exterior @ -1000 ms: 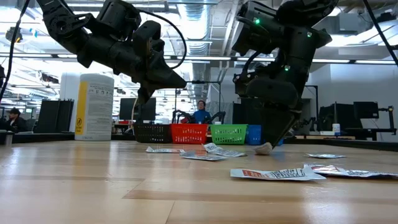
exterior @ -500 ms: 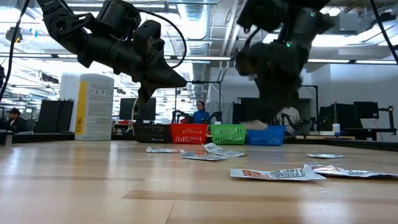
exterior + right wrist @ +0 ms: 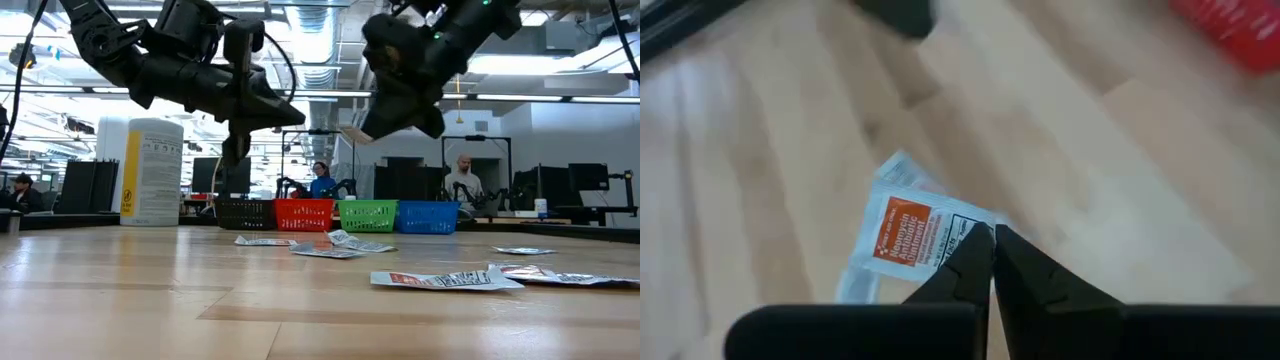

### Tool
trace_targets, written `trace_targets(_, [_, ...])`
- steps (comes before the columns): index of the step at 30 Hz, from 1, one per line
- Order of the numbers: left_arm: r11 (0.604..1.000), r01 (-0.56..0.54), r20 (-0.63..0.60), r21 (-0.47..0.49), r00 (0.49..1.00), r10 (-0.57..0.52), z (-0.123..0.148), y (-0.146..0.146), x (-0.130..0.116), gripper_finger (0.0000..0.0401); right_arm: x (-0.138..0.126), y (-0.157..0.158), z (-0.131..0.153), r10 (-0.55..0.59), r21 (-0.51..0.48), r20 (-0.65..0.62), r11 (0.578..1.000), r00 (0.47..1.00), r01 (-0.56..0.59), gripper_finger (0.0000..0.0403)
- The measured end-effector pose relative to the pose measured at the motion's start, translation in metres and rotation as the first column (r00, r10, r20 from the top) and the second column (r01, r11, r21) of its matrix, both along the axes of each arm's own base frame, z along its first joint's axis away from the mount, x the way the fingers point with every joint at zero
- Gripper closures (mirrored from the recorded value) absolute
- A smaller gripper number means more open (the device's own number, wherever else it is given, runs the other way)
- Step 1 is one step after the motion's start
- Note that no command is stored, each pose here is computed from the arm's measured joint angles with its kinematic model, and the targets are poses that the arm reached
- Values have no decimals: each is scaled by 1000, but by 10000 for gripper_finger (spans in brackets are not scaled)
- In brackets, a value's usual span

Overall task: Pick & Place First Aid Supplies
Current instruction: Put the ointment pack into the black bin

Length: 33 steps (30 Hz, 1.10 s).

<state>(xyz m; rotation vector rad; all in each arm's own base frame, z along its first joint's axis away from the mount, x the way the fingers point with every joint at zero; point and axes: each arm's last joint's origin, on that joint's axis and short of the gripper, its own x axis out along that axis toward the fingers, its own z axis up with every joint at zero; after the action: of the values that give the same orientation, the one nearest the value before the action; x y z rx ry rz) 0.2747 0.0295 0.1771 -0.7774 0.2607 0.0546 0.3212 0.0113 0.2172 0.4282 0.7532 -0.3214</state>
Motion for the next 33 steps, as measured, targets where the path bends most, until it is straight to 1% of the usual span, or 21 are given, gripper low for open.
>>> trace_targets(2, [994, -17, -1, -110, 1000, 17, 0, 3, 0, 392, 2, -7, 1, -22, -22, 21, 1000, 1000, 22, 399])
trace_targets(4, [983, -3, 6, -183, 1000, 4, 2, 7, -1, 387, 5, -13, 4, -35, -31, 58, 999, 998, 36, 401])
trace_targets(7, [972, 50, 49, -230, 998, -40, 6, 9, -1, 375, 7, -21, 5, -51, -39, 81, 998, 995, 55, 401])
trace_targets(9, [963, 65, 66, -261, 997, -49, 8, 9, 0, 365, 8, -25, 7, -53, -48, 99, 997, 994, 58, 400])
trace_targets(12, [954, 61, 64, -292, 997, -44, 8, 8, 0, 349, 9, -28, 8, -51, -62, 115, 996, 992, 58, 400])
trace_targets(19, [915, 32, 47, -401, 999, -14, 8, 9, 0, 319, 9, -29, 9, -42, -73, 120, 996, 992, 51, 401])
trace_targets(24, [899, 7, 39, -439, 999, 12, 8, 9, 0, 308, 9, -29, 9, -31, -84, 117, 996, 993, 41, 402])
trace_targets(33, [900, -63, 31, -431, 996, 84, 7, 11, 0, 283, 10, -33, 10, -31, -100, 135, 994, 990, 45, 402])
